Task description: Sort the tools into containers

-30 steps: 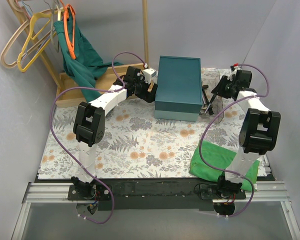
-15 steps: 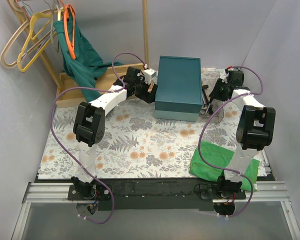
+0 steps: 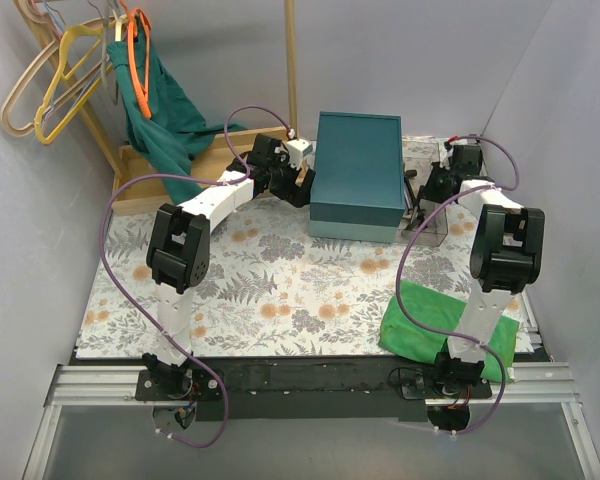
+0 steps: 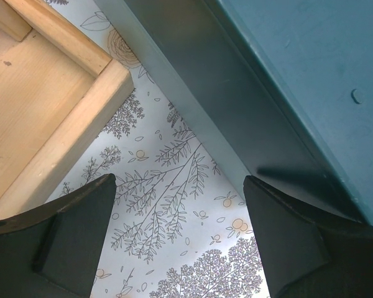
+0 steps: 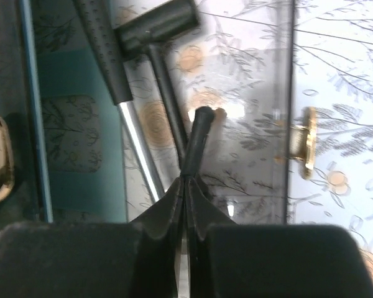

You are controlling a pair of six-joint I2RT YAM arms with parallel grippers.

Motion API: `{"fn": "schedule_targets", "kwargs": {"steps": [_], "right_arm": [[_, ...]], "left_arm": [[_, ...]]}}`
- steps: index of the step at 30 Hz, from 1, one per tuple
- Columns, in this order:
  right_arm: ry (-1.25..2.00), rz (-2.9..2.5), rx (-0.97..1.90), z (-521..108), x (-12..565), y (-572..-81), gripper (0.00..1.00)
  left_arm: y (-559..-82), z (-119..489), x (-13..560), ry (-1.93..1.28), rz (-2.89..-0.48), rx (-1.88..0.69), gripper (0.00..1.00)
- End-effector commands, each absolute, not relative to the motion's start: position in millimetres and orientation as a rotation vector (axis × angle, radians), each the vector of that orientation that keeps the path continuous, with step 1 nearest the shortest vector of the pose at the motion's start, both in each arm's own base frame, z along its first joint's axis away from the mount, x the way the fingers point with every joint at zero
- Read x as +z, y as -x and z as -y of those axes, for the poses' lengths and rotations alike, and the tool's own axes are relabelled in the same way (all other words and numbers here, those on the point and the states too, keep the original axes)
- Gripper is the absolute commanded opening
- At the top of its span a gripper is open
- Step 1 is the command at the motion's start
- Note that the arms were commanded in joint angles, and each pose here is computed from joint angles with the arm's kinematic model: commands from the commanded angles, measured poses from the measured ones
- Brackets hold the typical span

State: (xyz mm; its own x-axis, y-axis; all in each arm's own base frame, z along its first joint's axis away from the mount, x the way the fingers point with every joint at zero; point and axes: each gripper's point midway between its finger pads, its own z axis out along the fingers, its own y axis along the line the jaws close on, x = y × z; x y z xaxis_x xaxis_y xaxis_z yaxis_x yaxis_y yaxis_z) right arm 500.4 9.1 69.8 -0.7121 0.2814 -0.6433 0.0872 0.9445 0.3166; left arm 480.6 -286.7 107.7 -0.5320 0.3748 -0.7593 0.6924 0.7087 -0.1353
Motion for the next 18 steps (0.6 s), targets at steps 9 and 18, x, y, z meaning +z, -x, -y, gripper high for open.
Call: {"fn": "schedule_targets", "kwargs": {"steps": [9,18], "right_arm": [[-0.106,-2.253,0.620,-65,101,-503,0.02],[-0.163,-2.211,0.528,-44,132,-506,0.25]], "left_arm": [[-467,301,132,-0.841,-2.130,-0.587,0.84],[-467,302,133,-0.843,-2.127,-0.596,0.84]]}}
